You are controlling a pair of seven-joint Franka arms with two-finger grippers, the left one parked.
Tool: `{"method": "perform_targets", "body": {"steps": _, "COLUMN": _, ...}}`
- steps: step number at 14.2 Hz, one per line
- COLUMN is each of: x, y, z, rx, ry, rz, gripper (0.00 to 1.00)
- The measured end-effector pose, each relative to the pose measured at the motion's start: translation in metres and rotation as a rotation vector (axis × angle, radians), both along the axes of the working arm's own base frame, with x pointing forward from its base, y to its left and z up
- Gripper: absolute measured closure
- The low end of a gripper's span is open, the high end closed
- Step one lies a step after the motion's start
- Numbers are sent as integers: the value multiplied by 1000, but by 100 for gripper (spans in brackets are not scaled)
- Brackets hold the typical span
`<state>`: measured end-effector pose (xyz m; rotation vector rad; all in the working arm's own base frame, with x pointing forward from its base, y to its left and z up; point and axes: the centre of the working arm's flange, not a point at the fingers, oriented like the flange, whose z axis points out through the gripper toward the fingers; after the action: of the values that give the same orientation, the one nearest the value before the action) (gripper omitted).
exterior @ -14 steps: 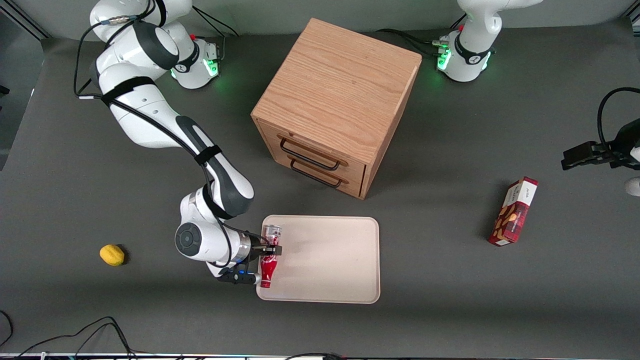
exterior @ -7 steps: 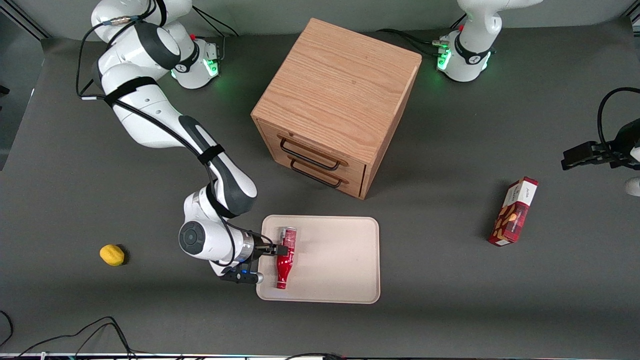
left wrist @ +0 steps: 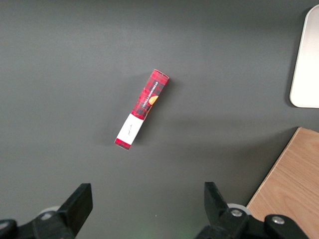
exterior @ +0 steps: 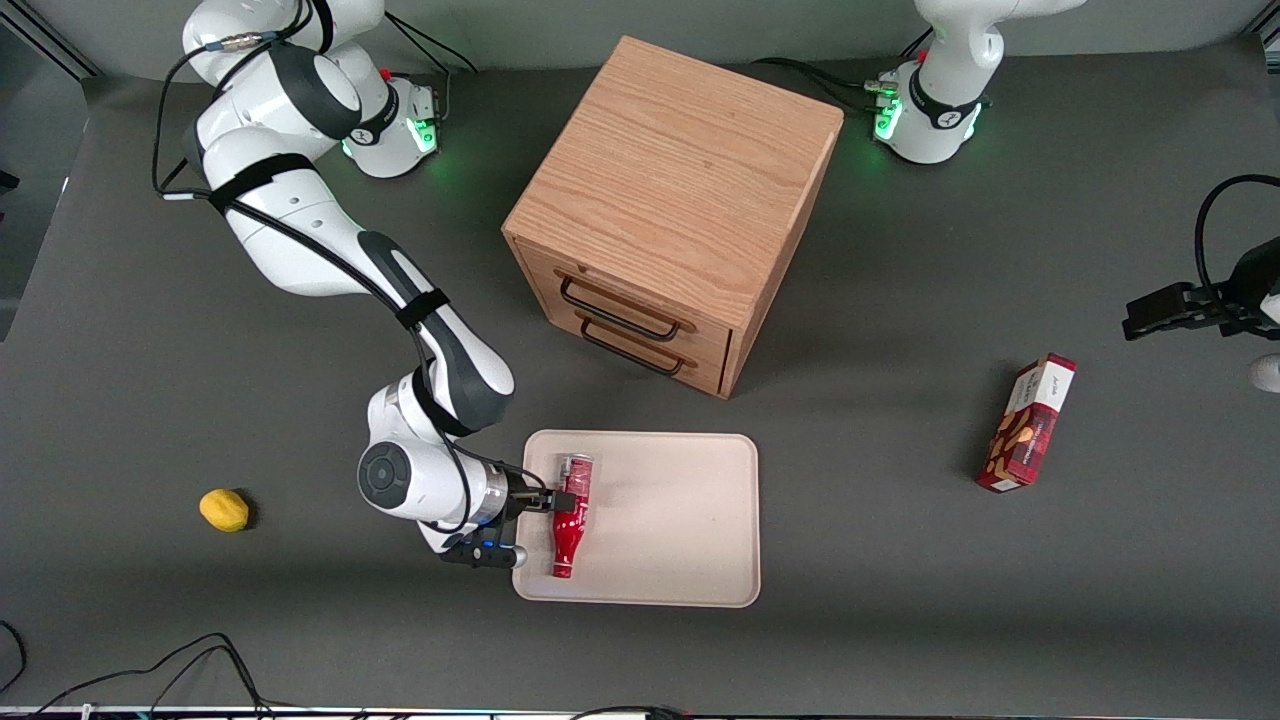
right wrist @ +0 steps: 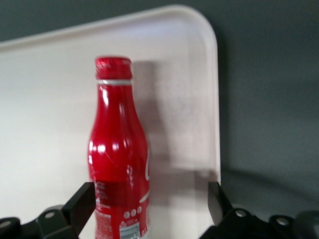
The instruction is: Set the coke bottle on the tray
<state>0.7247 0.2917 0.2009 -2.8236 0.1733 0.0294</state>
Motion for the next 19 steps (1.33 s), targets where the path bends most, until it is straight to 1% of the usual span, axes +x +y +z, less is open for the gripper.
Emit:
{"method": "perform_targets", "body": {"steps": 2, "x": 11, "y": -9, "z": 38, "rx": -4, "ry": -40, "rz": -4, "gripper": 0}}
{"method": "perform_targets", "body": {"steps": 4, "x": 18, "y": -27, "z": 94, "rx": -31, "ry": -66, "rz": -2, "gripper": 0}}
{"method": "perform_targets", "body": {"steps": 7, "x": 15, "y": -64, "z": 188, "rx": -83, "ry": -76, "rz": -9, "gripper": 0}}
{"method": "perform_targets", "body": {"steps": 9, "x": 3, "y": -98, "z": 247, "rx": -147, "ry": -53, "rz": -29, "gripper": 0}}
{"method": "perform_targets", "body": {"steps": 11, "x": -17, "y": -139, "z": 303, "rx": -221, "ry": -8, "rz": -66, "gripper": 0}}
{"method": "perform_targets", "body": {"steps": 13, "x": -48, "y": -182, "z": 362, "rx": -289, "ry": 42, "rz": -117, "gripper": 0}}
{"method": "perform_targets", "body": {"steps": 14, "x": -65, "y": -198, "z": 388, "rx": -309, "ry": 61, "rz": -138, "gripper": 0}}
{"method": "perform_targets", "body": {"steps": 16, "x": -99, "y": -221, "z": 424, "rx": -336, "ry": 76, "rz": -174, "gripper": 0}}
{"method": "perform_targets", "body": {"steps": 18, "x": -131, "y": -241, "z": 434, "rx": -356, "ry": 93, "rz": -209, "gripper": 0}}
{"method": "perform_targets", "body": {"steps": 19, "x": -146, "y": -249, "z": 433, "rx": -358, "ry": 102, "rz": -221, "gripper": 0}}
